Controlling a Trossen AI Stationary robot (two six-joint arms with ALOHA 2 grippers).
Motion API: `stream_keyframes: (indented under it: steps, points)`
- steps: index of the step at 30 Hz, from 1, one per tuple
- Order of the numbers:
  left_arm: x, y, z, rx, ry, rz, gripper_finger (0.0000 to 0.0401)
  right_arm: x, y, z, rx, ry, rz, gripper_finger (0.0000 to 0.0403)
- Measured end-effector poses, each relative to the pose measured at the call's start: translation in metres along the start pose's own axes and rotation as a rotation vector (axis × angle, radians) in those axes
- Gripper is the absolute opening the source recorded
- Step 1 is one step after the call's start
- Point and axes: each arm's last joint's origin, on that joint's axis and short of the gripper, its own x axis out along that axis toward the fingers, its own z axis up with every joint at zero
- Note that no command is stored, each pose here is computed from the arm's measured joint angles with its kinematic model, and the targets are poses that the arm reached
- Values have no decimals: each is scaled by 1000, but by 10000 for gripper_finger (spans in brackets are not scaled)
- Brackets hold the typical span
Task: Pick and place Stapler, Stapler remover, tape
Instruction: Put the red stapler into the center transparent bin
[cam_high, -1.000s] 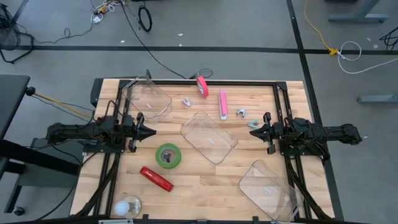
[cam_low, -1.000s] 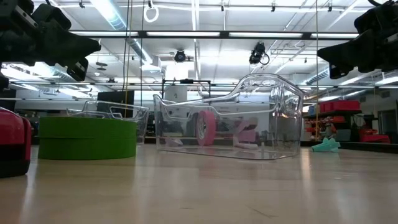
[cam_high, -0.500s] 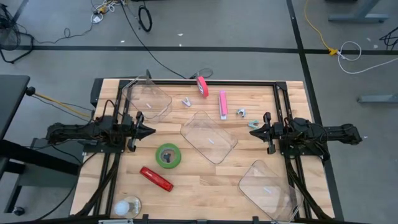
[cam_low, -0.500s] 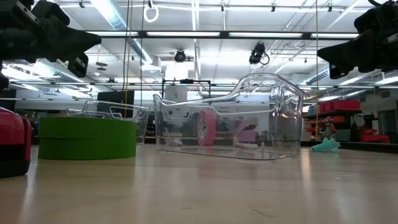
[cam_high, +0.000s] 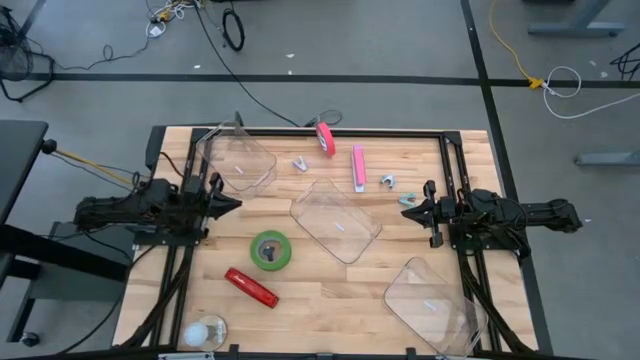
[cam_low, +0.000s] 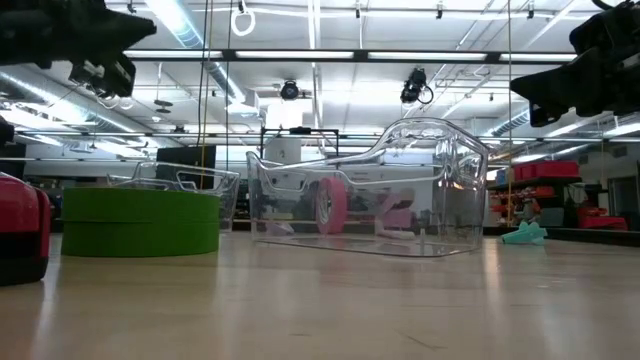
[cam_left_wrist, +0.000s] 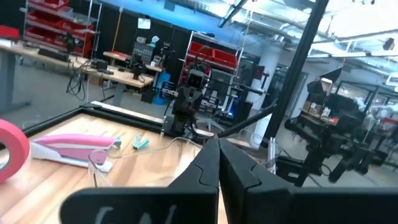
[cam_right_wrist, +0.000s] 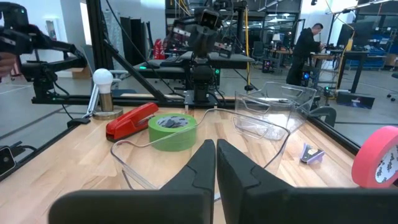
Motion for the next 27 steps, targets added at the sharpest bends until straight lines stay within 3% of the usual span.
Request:
stream_keyframes:
  steps: [14, 27]
  points:
    - [-18, -20, 64, -64, 88, 49, 0, 0, 0, 0, 0, 0, 0, 18]
    - [25, -34, 108, -28, 192, 79, 0, 0, 0, 0, 0, 0, 0, 18]
